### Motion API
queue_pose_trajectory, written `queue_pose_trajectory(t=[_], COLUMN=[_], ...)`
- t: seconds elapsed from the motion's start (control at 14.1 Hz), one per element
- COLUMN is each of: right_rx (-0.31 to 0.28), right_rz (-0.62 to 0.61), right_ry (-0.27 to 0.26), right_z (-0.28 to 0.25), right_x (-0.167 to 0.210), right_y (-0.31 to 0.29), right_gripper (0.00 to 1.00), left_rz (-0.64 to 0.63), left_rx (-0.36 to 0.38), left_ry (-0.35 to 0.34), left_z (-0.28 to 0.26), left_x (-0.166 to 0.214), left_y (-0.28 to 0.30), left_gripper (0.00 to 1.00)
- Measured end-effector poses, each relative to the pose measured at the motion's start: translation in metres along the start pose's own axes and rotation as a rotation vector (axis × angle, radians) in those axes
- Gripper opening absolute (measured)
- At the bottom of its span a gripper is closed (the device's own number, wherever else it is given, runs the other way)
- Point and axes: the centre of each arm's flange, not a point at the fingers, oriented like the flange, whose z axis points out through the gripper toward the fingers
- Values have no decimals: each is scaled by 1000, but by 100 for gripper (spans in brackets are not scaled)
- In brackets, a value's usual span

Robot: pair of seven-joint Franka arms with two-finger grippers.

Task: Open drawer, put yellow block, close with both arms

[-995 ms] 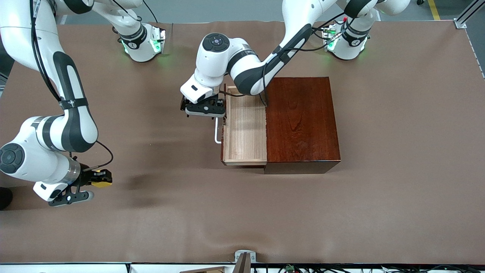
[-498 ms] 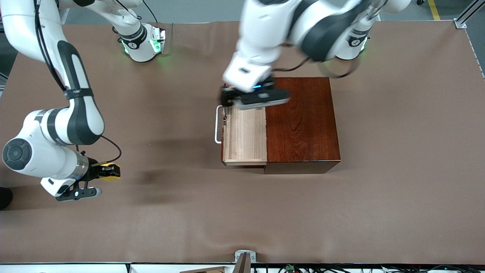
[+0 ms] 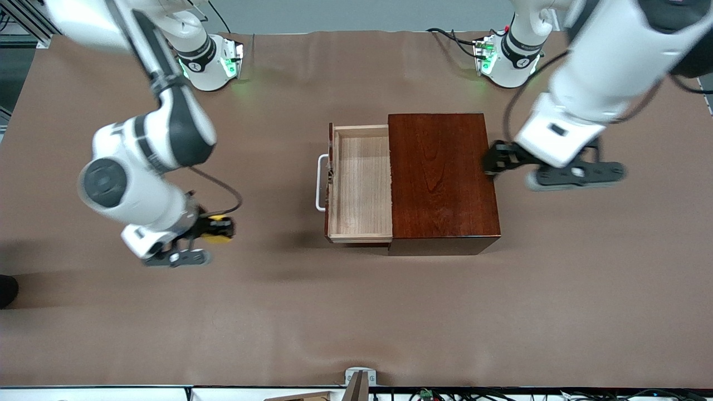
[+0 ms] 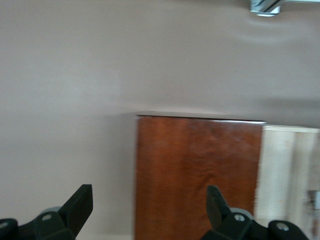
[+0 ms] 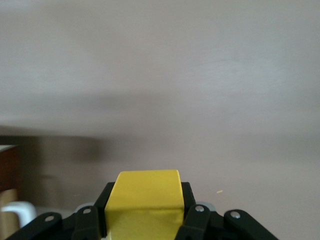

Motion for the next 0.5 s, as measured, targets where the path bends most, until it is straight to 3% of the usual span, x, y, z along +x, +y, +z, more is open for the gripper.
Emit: queue_pose_trajectory(t=[0.28, 0.5], right_rx=[25, 29], right_rz=[39, 31], right_ry=[42, 39], right_z=[-22, -20], right_x=[-38, -71], right_y=[-106, -163], right_gripper=[56, 56], left_rz=[-31, -74], left_rx=[27, 38], left_ry=[-14, -28], left_z=[1, 7], left_x=[3, 5], left_y=[-58, -85], left_gripper=[100, 100])
